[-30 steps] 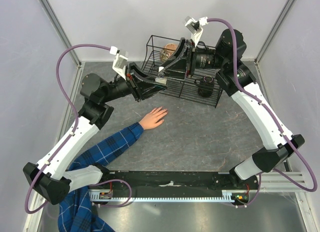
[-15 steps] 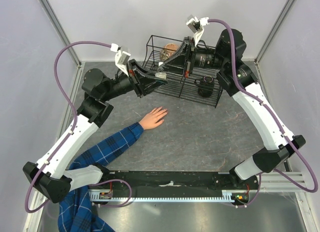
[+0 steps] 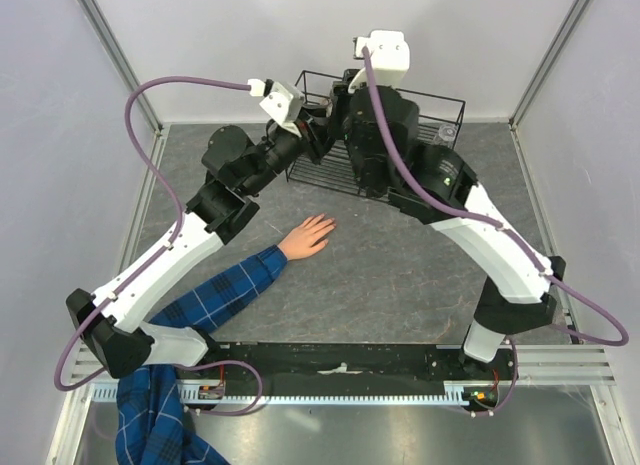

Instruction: Paint the nails

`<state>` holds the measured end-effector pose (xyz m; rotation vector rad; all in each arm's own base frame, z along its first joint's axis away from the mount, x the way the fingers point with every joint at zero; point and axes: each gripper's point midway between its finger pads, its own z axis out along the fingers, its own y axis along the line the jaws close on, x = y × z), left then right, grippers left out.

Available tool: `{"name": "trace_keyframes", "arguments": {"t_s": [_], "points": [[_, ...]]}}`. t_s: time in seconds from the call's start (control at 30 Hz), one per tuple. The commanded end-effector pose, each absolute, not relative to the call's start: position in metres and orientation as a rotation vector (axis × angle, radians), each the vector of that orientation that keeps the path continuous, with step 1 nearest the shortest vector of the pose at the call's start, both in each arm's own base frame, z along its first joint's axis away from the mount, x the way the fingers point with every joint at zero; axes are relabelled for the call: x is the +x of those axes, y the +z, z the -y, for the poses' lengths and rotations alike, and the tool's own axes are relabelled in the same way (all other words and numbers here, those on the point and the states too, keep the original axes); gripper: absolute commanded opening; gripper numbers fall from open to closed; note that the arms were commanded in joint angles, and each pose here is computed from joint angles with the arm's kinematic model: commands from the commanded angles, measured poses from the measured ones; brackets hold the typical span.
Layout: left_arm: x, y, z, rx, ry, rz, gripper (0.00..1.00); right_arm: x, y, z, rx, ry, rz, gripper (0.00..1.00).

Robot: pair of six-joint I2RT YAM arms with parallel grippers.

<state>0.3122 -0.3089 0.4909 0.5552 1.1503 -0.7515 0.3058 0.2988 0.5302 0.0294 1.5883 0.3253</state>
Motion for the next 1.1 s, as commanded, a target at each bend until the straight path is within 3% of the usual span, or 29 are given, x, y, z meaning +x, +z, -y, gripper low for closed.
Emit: {"name": "trace_keyframes", "arguments": {"t_s": [0.0, 0.1, 0.23, 0.37, 0.47, 0.73, 0.83, 1.07], "points": [[0.333, 0.524, 0.296, 0.412, -0.688, -1.063, 0.02, 0.274, 0.477, -0.336, -0.178, 0.230, -1.717, 0.00], [0.325, 0.520, 0.293, 0.413, -0.712, -1.076, 0.02, 0.272, 0.479, -0.338, -0.191, 0.268, -1.704, 0.01], [0.317, 0.517, 0.289, 0.426, -0.715, -1.087, 0.02, 0.269, 0.483, -0.343, -0.227, 0.307, -1.688, 0.13], [0.310, 0.516, 0.286, 0.430, -0.730, -1.090, 0.02, 0.268, 0.491, -0.340, -0.245, 0.321, -1.669, 0.44], [0.307, 0.514, 0.285, 0.441, -0.733, -1.116, 0.02, 0.264, 0.499, -0.333, -0.252, 0.330, -1.656, 0.60], [0.288, 0.502, 0.276, 0.487, -0.752, -1.184, 0.02, 0.260, 0.502, -0.295, -0.297, 0.407, -1.663, 0.91], [0.276, 0.502, 0.274, 0.526, -0.801, -1.208, 0.02, 0.266, 0.500, -0.281, -0.373, 0.553, -1.658, 0.93], [0.234, 0.497, 0.285, 0.670, -1.043, -1.208, 0.02, 0.220, 0.533, -0.289, -0.769, 0.967, -1.417, 0.95]]}}
